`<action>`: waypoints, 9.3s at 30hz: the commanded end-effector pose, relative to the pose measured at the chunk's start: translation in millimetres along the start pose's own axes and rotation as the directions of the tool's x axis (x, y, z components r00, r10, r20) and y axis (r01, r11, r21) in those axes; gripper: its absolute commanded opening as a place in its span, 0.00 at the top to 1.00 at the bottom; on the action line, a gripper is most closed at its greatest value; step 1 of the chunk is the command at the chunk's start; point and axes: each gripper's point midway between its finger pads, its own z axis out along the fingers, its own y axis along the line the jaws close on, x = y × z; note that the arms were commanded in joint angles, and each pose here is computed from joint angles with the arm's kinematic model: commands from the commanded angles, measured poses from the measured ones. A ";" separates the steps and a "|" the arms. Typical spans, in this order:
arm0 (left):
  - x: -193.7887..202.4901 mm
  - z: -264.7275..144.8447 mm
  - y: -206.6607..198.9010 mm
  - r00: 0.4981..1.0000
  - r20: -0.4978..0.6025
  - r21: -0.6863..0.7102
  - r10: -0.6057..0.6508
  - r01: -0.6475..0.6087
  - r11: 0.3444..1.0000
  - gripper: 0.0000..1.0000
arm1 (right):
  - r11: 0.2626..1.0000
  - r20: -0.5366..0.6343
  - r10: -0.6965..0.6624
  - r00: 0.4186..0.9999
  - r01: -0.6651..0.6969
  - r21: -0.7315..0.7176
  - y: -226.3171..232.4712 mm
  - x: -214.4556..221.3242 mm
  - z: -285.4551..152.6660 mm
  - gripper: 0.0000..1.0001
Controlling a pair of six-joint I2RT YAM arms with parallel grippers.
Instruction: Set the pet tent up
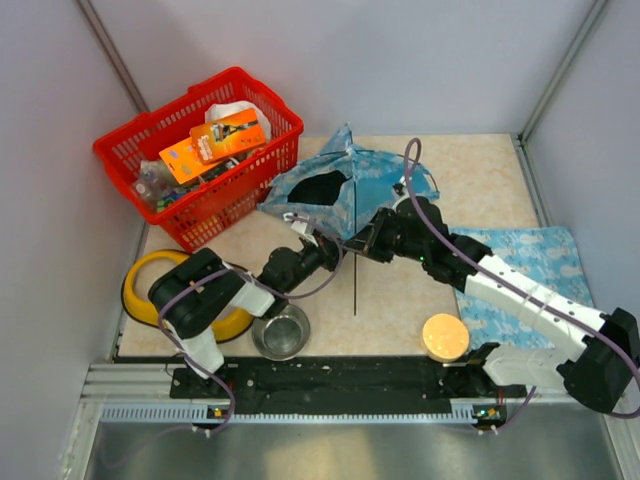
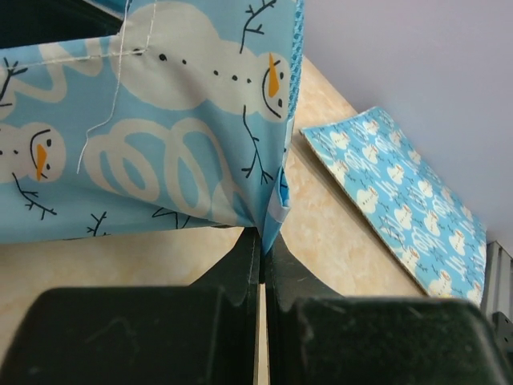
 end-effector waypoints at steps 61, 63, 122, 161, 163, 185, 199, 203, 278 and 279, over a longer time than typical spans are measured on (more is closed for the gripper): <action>1.4 -116.5 -133.1 0.941 -0.102 -0.126 -0.323 0.310 0.942 1.00 | 0.983 0.341 -0.140 0.930 0.171 -0.062 14.7 -47.5 50.9 1.00; -0.3 -116.5 -132.3 0.938 -0.095 -0.132 -0.332 0.319 0.939 1.00 | 0.983 0.358 -0.139 0.923 0.172 -0.060 12.5 -48.5 51.1 1.00; 44.8 -137.9 -78.3 0.963 -0.213 -0.222 -0.164 0.116 0.968 1.00 | 0.876 0.200 -0.314 0.928 0.364 -0.317 12.0 62.3 9.0 1.00; 78.3 -162.0 -57.6 0.921 -0.368 -0.122 0.123 -0.180 0.976 1.00 | 0.947 0.540 -0.121 0.833 0.260 -0.190 30.6 -25.4 -4.7 1.00; 78.9 -161.4 -58.9 0.920 -0.372 -0.119 0.127 -0.183 0.976 1.00 | 0.947 0.544 -0.107 0.833 0.251 -0.199 32.3 -26.3 -3.5 1.00; 74.0 -162.6 -60.9 0.924 -0.359 -0.116 0.131 -0.183 0.976 1.00 | 0.964 0.561 -0.154 0.813 0.248 -0.095 11.7 -29.8 6.7 1.00; 55.8 -157.6 -74.9 0.928 -0.356 -0.122 0.114 -0.167 0.978 1.00 | 0.930 0.460 -0.265 0.847 0.351 -0.111 5.1 4.4 24.0 1.00; 56.4 -156.5 -76.7 0.922 -0.370 -0.123 0.114 -0.170 0.978 1.00 | 0.909 0.444 -0.300 0.844 0.395 -0.136 13.9 16.2 23.5 1.00; -60.6 -213.5 -32.1 0.997 -0.070 -0.456 0.022 -0.052 0.888 0.41 | 0.562 0.169 -0.754 0.635 0.489 0.667 -18.6 -128.1 4.3 1.00; -60.7 -213.7 -32.0 0.997 -0.070 -0.456 0.021 -0.051 0.888 0.41 | 0.552 0.189 -0.775 0.603 0.501 0.666 -6.8 -137.3 -2.0 1.00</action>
